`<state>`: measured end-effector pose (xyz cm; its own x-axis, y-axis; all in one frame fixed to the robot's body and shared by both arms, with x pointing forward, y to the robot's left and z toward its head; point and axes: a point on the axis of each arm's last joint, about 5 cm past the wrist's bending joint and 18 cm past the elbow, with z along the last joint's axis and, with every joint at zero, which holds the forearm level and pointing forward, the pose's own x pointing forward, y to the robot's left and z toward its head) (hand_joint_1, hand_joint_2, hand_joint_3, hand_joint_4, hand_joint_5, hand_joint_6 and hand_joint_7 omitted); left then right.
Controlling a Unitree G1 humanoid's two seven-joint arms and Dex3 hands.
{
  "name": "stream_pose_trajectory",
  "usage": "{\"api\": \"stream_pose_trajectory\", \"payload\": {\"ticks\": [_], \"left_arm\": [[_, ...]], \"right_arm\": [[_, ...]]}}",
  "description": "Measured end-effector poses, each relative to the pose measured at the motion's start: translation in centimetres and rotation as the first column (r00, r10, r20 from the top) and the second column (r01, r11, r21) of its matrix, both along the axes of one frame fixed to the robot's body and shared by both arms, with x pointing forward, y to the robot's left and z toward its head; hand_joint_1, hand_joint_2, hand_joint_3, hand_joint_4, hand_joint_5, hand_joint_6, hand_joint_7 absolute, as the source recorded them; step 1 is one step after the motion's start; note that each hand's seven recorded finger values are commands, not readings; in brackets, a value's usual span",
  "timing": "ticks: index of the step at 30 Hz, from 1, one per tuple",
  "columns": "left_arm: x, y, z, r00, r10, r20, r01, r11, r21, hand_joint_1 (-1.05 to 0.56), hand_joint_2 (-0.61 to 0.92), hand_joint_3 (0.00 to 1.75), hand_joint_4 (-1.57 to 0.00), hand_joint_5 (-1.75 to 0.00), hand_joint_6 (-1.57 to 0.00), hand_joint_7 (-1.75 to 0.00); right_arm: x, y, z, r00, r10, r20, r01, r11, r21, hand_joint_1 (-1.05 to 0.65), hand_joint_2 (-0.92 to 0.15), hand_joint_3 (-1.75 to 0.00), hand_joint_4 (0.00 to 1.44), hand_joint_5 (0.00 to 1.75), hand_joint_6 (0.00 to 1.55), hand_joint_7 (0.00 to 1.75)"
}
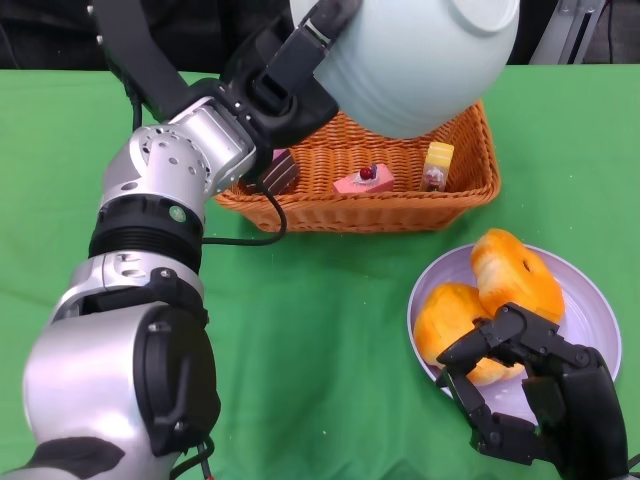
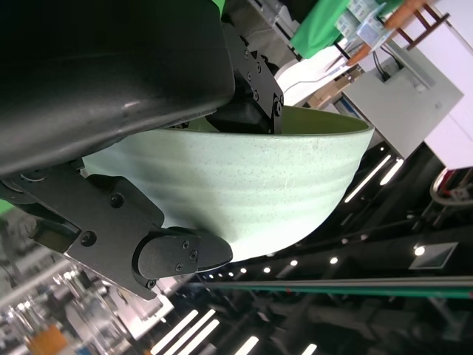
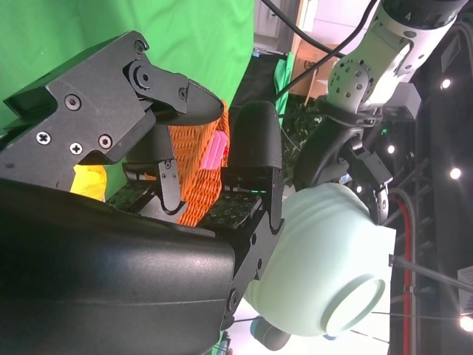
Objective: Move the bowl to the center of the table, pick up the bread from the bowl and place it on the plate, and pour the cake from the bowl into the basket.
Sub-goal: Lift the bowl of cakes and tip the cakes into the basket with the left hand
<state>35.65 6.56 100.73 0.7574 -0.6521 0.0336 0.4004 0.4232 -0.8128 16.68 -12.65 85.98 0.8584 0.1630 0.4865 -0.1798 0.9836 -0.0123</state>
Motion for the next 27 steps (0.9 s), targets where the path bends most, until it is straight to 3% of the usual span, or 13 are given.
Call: {"api": "stream_pose_trajectory", "payload": {"ticks": [4, 9, 17, 20, 27], "left_arm": [[0.0, -0.1, 0.5, 0.992, 0.008, 0.124, -0.012, 0.999, 0.035, -0.14, 0.87, 0.68, -0.68, -1.75, -0.68, -1.53], [-0.3, -0.1, -0.1, 0.967, 0.007, 0.254, -0.028, 0.996, 0.08, -0.16, 0.79, 0.81, -0.71, -1.75, -0.72, -1.49], [-0.3, 0.3, 0.7, 0.87, -0.006, 0.493, -0.085, 0.983, 0.163, -0.16, 0.71, 0.92, -0.74, -1.75, -0.82, -1.34], [-0.6, 0.9, 0.7, 0.794, -0.008, 0.608, -0.15, 0.966, 0.209, -0.18, 0.66, 0.94, -0.74, -1.75, -0.82, -1.34], [-1.6, 2.9, 0.2, 0.552, 0.005, 0.834, -0.377, 0.894, 0.244, -0.21, 0.65, 0.93, -0.74, -1.71, -0.78, -1.36]], "right_arm": [[0.0, 0.0, 0.0, 1.0, 0.006, 0.0, -0.006, 1.0, -0.002, -0.16, -0.52, -0.91, 0.78, 1.32, 0.72, 1.15], [0.0, 0.0, 0.0, 1.0, 0.006, 0.0, -0.006, 1.0, -0.002, -0.15, -0.52, -0.91, 0.77, 1.32, 0.71, 1.16], [0.0, 0.0, 0.0, 1.0, 0.014, 0.001, -0.014, 1.0, -0.006, -0.13, -0.52, -0.92, 0.77, 1.32, 0.71, 1.15], [0.0, -0.1, 0.0, 1.0, 0.011, -0.001, -0.011, 1.0, 0.002, -0.13, -0.52, -0.92, 0.78, 1.32, 0.71, 1.14], [0.0, -0.1, 0.0, 1.0, 0.007, -0.006, -0.007, 1.0, 0.002, -0.16, -0.53, -0.93, 0.78, 1.32, 0.72, 1.14]]}}
